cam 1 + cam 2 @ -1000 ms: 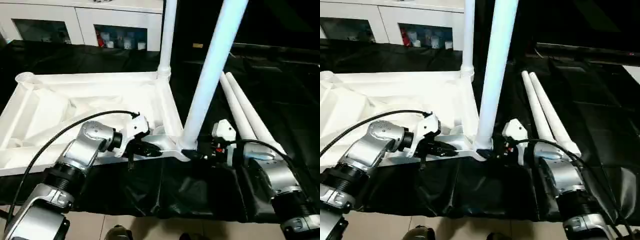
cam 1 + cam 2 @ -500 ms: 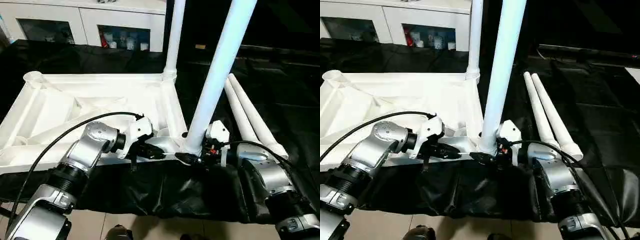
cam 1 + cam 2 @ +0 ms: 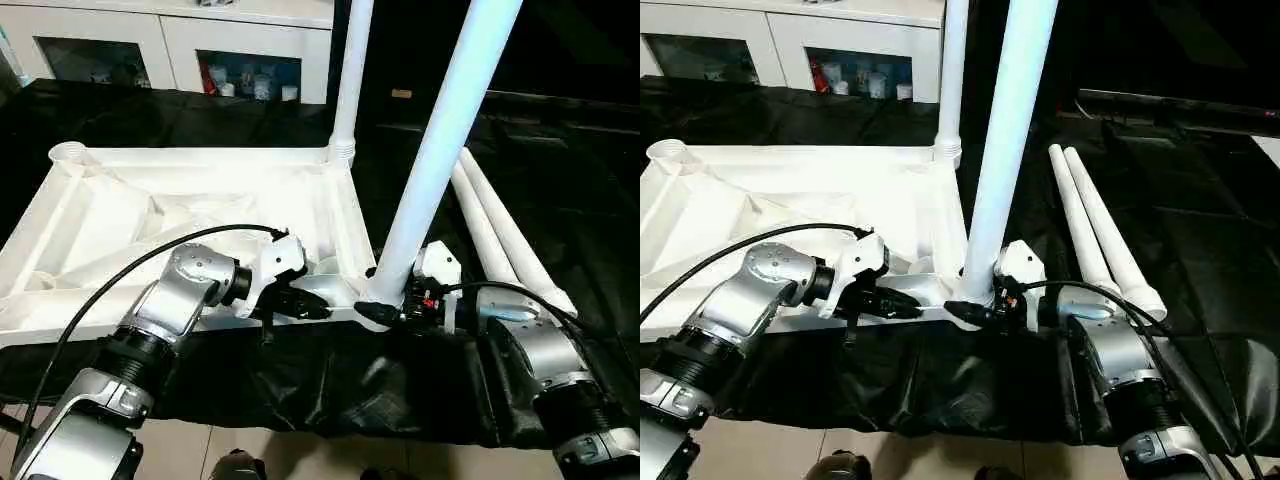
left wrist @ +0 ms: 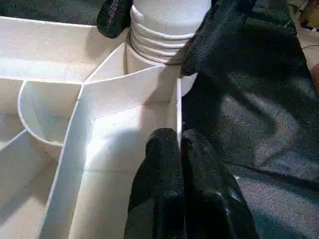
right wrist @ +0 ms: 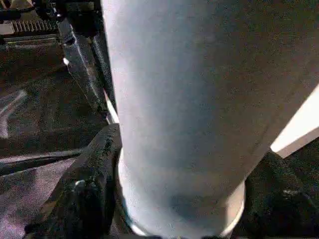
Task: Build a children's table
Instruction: Rotate leg to tighten
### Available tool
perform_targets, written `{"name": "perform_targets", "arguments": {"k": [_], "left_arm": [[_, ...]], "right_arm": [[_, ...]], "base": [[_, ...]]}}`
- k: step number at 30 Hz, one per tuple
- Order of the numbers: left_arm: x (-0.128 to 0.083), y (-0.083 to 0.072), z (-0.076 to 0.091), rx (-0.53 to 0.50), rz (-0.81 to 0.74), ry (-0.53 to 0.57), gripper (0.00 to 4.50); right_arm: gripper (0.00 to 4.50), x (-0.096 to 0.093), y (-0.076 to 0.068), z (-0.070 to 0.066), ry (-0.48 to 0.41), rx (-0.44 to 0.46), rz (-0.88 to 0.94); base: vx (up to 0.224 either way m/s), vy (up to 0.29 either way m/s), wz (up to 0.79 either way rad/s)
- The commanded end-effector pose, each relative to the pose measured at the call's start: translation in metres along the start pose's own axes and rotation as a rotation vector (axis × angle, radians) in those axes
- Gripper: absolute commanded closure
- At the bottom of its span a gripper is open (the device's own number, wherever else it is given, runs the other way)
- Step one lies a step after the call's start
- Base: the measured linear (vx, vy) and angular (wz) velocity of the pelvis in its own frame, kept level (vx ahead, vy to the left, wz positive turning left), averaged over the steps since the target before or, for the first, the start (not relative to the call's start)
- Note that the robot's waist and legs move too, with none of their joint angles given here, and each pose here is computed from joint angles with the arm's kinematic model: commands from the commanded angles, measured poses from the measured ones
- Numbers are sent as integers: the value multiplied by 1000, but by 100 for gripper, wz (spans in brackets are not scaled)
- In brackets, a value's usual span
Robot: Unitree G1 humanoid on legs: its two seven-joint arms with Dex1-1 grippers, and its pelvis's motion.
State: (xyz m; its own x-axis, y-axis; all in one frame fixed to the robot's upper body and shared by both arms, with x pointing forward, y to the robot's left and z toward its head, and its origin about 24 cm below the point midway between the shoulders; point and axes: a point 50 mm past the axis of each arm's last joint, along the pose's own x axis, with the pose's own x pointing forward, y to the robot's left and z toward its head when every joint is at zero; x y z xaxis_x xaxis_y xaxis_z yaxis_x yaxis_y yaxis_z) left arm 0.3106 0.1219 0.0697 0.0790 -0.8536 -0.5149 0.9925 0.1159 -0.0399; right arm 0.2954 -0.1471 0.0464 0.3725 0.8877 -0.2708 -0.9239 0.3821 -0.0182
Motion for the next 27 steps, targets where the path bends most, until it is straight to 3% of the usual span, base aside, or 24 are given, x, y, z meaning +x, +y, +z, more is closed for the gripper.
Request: {"name": "perform_targets", "arguments": {"k": [1,5,7,9,16,18,19,21,27], "left_arm": [[3,1,12,47,-12,-25,450],[6,5,15,33,52,-59,450],[11,11,18,19,144,-66,450],[21,21,25,-32,294,-91,450],[53,25,45,-80,469,-143,450],[62,21,49,-81,454,-163,450],[64,19,51,-74,438,-174,450],[65,17,52,-60,406,-183,450],[54,11,43,0,291,-165,450]], "right_arm": [[177,0,3,2,-11,-8,26],[178,3,5,-1,-46,30,-8],[178,10,2,-6,-43,58,-109],[178,26,-3,-14,-15,90,-296],[179,67,-10,-16,33,211,-636],[179,77,-7,-10,16,209,-614],[123,79,-6,-8,1,196,-602],[107,80,-5,-5,-32,212,-572],[52,68,-9,-2,-54,145,-500]], "base": [[0,0,0],[0,0,0],[0,0,0],[0,0,0],[0,0,0],[0,0,0],[0,0,0],[0,0,0],[0,0,0]]}}
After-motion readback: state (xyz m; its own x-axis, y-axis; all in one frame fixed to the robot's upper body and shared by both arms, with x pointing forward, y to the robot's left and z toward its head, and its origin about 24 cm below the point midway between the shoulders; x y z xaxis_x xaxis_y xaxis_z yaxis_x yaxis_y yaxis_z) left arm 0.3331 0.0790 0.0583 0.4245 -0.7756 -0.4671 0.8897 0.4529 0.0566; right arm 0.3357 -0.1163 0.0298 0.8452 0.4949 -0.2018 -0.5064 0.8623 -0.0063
